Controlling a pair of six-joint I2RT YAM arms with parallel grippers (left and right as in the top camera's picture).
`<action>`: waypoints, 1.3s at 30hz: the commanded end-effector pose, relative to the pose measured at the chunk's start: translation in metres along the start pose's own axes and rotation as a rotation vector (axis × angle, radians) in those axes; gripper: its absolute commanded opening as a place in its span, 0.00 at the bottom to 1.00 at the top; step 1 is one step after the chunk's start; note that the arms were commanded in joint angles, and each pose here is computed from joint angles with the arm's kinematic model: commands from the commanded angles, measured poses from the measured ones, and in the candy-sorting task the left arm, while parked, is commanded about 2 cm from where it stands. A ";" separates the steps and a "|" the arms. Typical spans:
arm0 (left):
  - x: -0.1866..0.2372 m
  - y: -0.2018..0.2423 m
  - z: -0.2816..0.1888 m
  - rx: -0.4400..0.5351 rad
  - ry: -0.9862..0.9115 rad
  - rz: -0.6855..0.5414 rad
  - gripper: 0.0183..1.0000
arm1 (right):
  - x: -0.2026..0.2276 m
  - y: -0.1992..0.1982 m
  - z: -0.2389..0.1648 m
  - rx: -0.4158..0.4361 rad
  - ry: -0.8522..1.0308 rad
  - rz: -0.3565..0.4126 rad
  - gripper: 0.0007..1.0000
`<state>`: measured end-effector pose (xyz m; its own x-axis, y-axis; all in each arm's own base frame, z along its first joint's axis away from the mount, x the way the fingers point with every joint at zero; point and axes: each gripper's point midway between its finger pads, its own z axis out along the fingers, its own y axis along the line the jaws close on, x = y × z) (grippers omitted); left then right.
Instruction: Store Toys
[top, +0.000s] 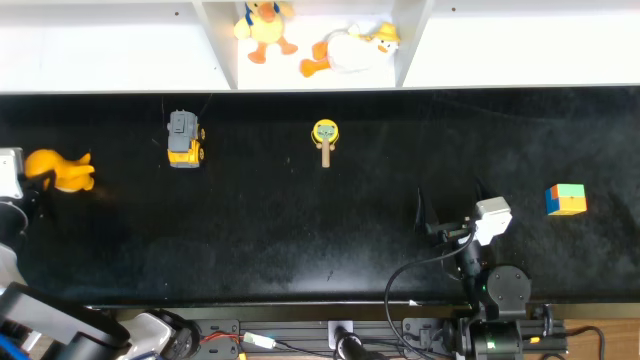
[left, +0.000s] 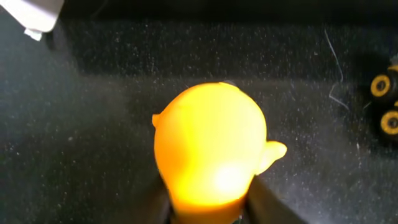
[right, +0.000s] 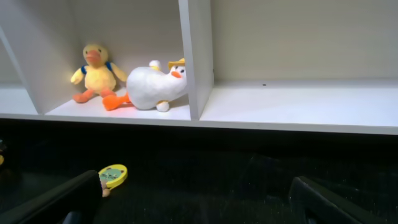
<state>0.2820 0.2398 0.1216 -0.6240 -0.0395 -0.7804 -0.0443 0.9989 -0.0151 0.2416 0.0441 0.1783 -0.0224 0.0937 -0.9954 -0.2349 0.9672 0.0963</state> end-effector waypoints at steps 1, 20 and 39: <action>-0.015 0.002 -0.002 0.012 -0.047 -0.037 0.18 | 0.003 -0.001 0.000 0.004 -0.002 0.004 1.00; -0.170 -0.044 -0.012 -0.065 -0.268 0.047 0.10 | 0.003 -0.001 0.000 0.004 -0.002 0.004 1.00; -0.212 -0.066 0.055 -0.044 -0.336 0.043 0.06 | 0.003 -0.001 0.000 0.004 -0.002 0.004 0.99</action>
<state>0.4512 0.1737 0.2311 -0.3780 0.0158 -0.9257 -0.0140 0.9996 0.0228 0.2416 0.0441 0.1783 -0.0219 0.0929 -0.9954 -0.2354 0.9672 0.0955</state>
